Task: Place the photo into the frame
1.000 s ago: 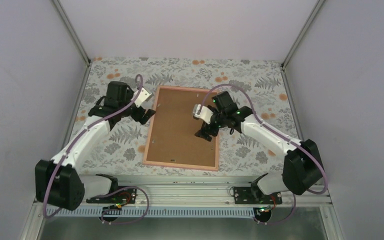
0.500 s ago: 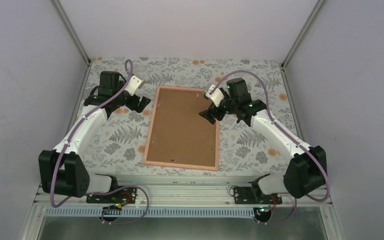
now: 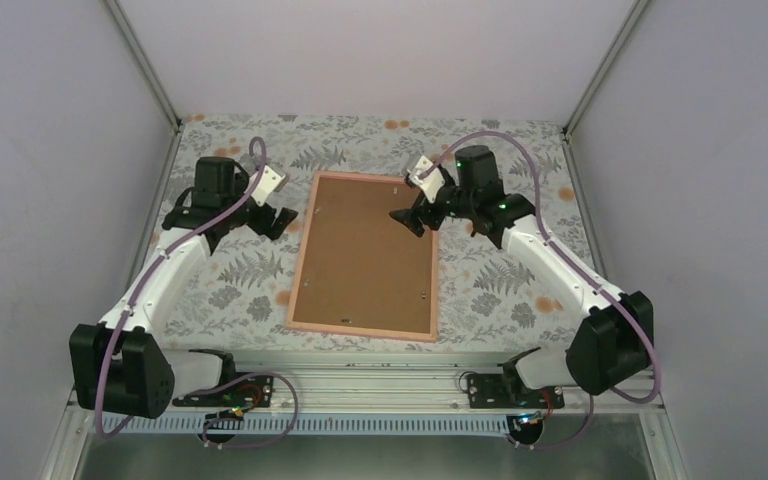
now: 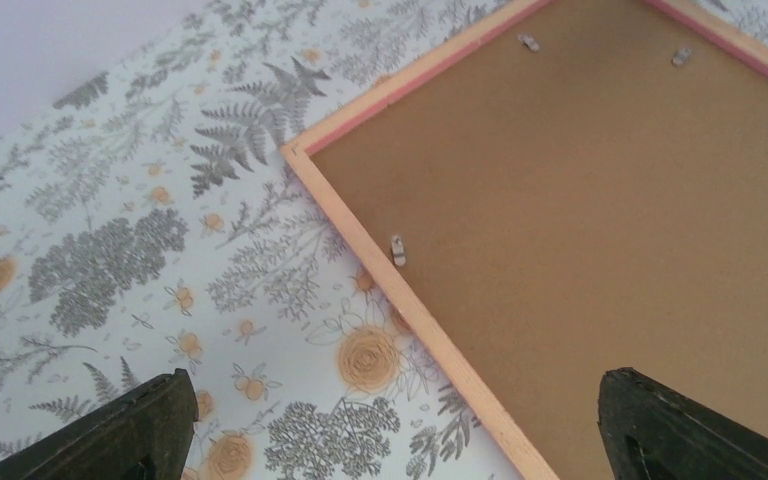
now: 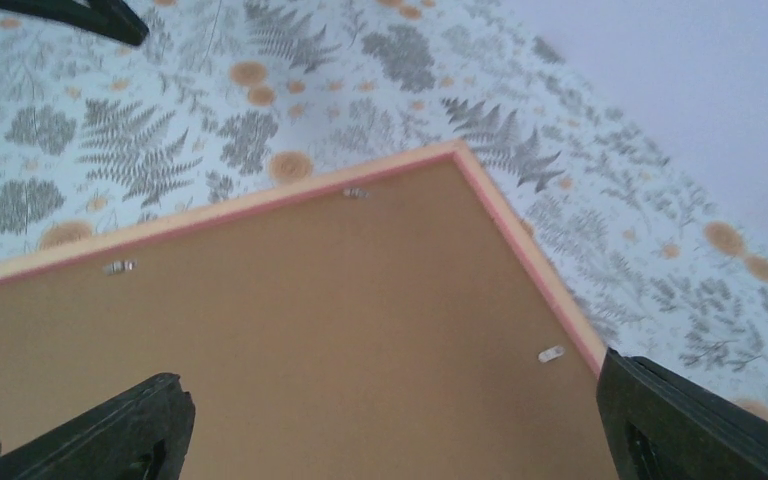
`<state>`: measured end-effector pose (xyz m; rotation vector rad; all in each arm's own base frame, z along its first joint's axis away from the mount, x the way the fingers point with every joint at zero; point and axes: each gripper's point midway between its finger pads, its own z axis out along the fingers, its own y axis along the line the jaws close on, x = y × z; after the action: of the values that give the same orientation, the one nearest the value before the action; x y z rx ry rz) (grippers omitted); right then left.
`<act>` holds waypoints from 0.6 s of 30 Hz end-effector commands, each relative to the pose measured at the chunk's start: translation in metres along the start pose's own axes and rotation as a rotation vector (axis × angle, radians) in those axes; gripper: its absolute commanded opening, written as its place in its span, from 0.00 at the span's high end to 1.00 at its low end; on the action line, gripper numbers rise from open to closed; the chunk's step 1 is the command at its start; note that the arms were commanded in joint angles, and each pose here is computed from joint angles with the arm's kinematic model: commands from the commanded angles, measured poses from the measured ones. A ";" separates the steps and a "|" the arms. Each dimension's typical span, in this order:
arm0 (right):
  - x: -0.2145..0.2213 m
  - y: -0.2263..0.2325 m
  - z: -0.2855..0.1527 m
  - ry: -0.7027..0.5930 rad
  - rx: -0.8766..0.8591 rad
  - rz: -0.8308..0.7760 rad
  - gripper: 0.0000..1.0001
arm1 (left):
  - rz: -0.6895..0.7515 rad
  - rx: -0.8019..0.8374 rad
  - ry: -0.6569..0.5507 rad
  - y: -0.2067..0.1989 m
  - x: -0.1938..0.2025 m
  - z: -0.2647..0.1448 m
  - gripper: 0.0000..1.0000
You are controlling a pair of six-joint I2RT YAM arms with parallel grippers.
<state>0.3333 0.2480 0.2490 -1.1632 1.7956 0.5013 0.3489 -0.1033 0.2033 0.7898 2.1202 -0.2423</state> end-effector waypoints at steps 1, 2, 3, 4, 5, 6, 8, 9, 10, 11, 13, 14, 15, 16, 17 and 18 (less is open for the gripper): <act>0.043 0.015 0.019 0.078 -0.071 -0.043 0.00 | 0.054 0.034 0.011 -0.009 0.012 0.005 0.00; 0.051 0.019 0.021 0.090 -0.082 -0.061 0.00 | 0.062 0.045 0.025 -0.012 0.014 0.009 0.00; 0.059 0.023 0.023 0.111 -0.090 -0.079 0.00 | 0.069 0.055 0.038 -0.013 0.016 0.013 0.00; 0.065 0.026 0.026 0.129 -0.094 -0.090 0.00 | 0.069 0.064 0.056 -0.014 0.019 0.019 0.00; 0.069 0.029 0.028 0.136 -0.107 -0.095 0.00 | 0.065 0.066 0.066 -0.014 0.020 0.023 0.00; 0.071 0.032 0.030 0.136 -0.118 -0.097 0.00 | 0.049 0.065 0.073 -0.013 0.021 0.026 0.00; 0.074 0.036 0.037 0.140 -0.130 -0.097 0.00 | 0.021 0.075 0.079 -0.015 0.023 0.030 0.00; 0.076 0.039 0.040 0.150 -0.141 -0.098 0.00 | 0.016 0.084 0.084 -0.017 0.026 0.033 0.00; 0.077 0.042 0.044 0.160 -0.151 -0.101 0.00 | 0.015 0.089 0.093 -0.020 0.030 0.035 0.00; 0.079 0.044 0.047 0.172 -0.153 -0.110 0.00 | 0.013 0.091 0.105 -0.022 0.034 0.038 0.00; 0.083 0.045 0.052 0.187 -0.151 -0.127 0.00 | 0.010 0.094 0.130 -0.024 0.040 0.042 0.00; 0.087 0.046 0.054 0.197 -0.154 -0.127 0.00 | 0.011 0.096 0.138 -0.023 0.041 0.044 0.00; 0.091 0.048 0.056 0.208 -0.159 -0.129 0.00 | 0.012 0.091 0.148 -0.022 0.042 0.046 0.00; 0.096 0.049 0.059 0.221 -0.159 -0.130 0.00 | 0.014 0.084 0.156 -0.021 0.042 0.047 0.00; 0.101 0.049 0.061 0.231 -0.155 -0.133 0.00 | 0.017 0.078 0.161 -0.020 0.042 0.048 0.00; 0.104 0.050 0.063 0.240 -0.151 -0.138 0.00 | 0.021 0.069 0.168 -0.018 0.043 0.049 0.00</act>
<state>0.3009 0.2640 0.1372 -1.4566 1.8985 0.4956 0.3427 -0.1214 0.1382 0.9033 2.2643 -0.2936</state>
